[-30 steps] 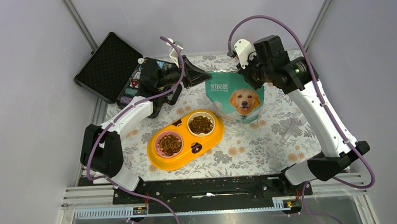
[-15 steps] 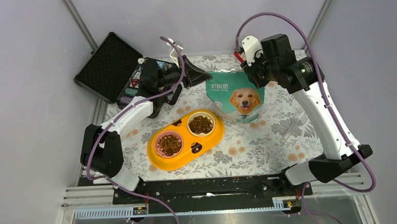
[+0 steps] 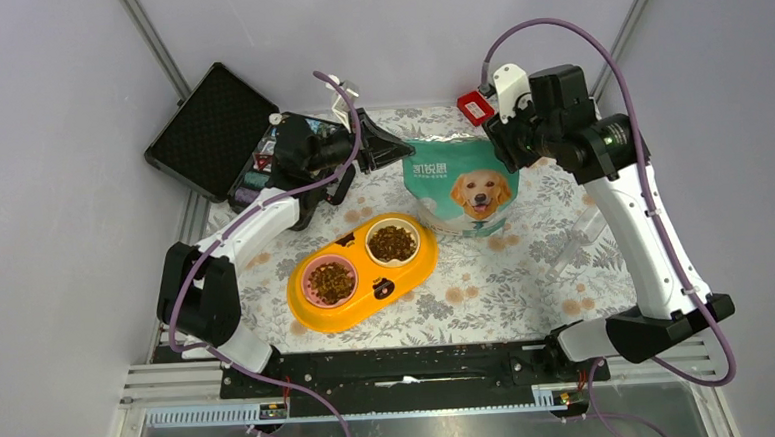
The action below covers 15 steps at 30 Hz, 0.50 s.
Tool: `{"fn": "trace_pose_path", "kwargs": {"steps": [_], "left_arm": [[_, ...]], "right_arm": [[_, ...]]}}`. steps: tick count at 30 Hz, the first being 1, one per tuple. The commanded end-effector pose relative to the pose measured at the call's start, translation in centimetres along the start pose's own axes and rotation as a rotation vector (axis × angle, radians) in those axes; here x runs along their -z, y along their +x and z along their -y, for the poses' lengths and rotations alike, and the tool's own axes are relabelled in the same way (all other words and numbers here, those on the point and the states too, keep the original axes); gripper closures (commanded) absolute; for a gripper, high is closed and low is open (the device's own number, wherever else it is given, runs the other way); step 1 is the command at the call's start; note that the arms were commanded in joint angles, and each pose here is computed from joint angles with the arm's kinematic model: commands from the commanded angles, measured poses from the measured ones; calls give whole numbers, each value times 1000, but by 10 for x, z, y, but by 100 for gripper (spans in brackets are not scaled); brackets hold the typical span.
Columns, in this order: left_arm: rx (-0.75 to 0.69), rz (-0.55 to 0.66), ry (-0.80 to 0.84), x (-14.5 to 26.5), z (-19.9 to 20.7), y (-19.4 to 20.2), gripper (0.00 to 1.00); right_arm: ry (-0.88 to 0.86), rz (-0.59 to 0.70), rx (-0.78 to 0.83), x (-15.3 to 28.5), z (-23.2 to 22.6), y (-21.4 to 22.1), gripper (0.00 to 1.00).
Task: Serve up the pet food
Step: Close the pet food bag at the center of the board.
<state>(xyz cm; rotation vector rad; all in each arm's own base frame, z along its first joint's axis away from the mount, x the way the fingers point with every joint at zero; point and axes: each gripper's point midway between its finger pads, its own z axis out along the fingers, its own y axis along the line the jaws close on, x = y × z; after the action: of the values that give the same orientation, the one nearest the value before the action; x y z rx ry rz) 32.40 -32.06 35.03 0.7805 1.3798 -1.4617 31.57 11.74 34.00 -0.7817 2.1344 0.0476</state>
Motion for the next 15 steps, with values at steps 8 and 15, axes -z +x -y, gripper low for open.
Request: {"fn": "trace_pose_path", "kwargs": {"steps": [8, 15], "left_arm": [[-229, 140, 66, 10, 47, -73, 100], [-231, 146, 58, 10, 46, -74, 100]], "right_arm": [[198, 27, -68, 26, 39, 9, 100], [211, 28, -74, 26, 41, 10, 99]]}}
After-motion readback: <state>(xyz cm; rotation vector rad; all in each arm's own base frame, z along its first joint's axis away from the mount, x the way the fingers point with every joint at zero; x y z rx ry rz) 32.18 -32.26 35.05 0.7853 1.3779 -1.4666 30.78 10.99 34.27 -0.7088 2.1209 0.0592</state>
